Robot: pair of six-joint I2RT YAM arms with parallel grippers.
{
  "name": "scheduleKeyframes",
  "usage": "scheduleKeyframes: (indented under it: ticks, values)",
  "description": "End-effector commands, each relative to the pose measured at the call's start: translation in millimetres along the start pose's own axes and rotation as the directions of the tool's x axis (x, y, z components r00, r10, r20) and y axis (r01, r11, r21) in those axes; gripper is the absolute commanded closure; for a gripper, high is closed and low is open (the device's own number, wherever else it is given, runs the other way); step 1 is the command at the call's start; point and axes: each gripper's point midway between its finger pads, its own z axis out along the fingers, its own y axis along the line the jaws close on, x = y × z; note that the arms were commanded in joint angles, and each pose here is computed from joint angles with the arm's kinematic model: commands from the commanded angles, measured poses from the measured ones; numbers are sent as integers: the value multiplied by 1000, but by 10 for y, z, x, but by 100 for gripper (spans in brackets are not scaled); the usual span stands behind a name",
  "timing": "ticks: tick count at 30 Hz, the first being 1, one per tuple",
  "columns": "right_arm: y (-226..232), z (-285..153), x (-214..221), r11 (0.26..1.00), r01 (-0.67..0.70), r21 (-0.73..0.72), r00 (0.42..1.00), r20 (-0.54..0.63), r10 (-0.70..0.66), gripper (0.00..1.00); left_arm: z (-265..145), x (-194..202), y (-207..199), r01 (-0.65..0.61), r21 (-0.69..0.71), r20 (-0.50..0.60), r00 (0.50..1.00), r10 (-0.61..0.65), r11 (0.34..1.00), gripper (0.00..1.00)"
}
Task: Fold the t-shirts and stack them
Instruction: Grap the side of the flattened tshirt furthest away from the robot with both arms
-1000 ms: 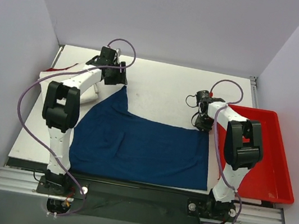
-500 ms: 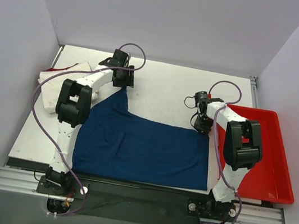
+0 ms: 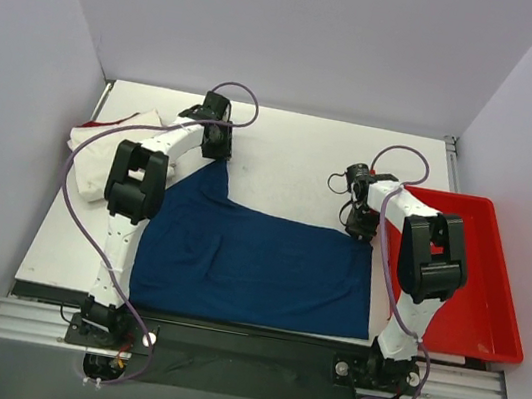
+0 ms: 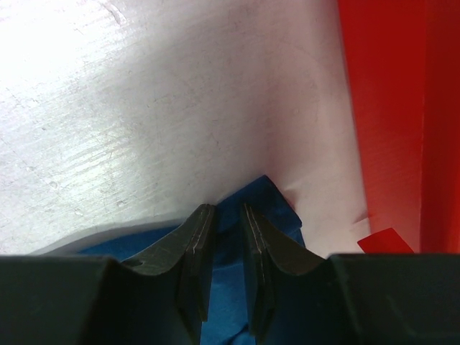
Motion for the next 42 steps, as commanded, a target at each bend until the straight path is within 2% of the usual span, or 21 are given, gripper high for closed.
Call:
scheduleKeyframes:
  ticks: [1, 2, 5, 7, 12, 24, 38, 42]
  values:
    - [-43, -72, 46, 1000, 16, 25, 999, -31, -15, 78, -2, -122, -91, 3, 22, 28, 1000, -3, 1000, 57]
    - [-59, -78, 41, 999, 16, 30, 999, -31, -15, 78, 8, -97, -81, 4, 19, 20, 1000, -5, 1000, 70]
    - [-71, -109, 30, 999, 15, 31, 1000, -23, -14, 78, -11, -104, -1, 25, -1, 19, 999, -25, 1000, 92]
    - [-88, -139, 21, 1000, 8, 30, 1000, -13, -8, 72, -99, -192, 89, 44, -16, 39, 998, -44, 999, 100]
    - [-201, -163, -38, 999, -23, 49, 1000, 8, 22, 64, -288, -328, 241, 79, -28, 76, 994, -77, 996, 100]
    - [-242, -198, -197, 997, -54, 57, 998, 43, 52, 62, -597, -494, 342, 83, -50, 144, 987, -75, 995, 100]
    - [-138, 98, -137, 996, -56, 69, 998, -5, 56, 64, -650, -472, 328, 62, -31, 137, 989, -58, 998, 100]
    - [-127, 113, -144, 995, -74, 70, 997, 1, 74, 70, -684, -506, 318, 67, -17, 145, 987, -64, 998, 100]
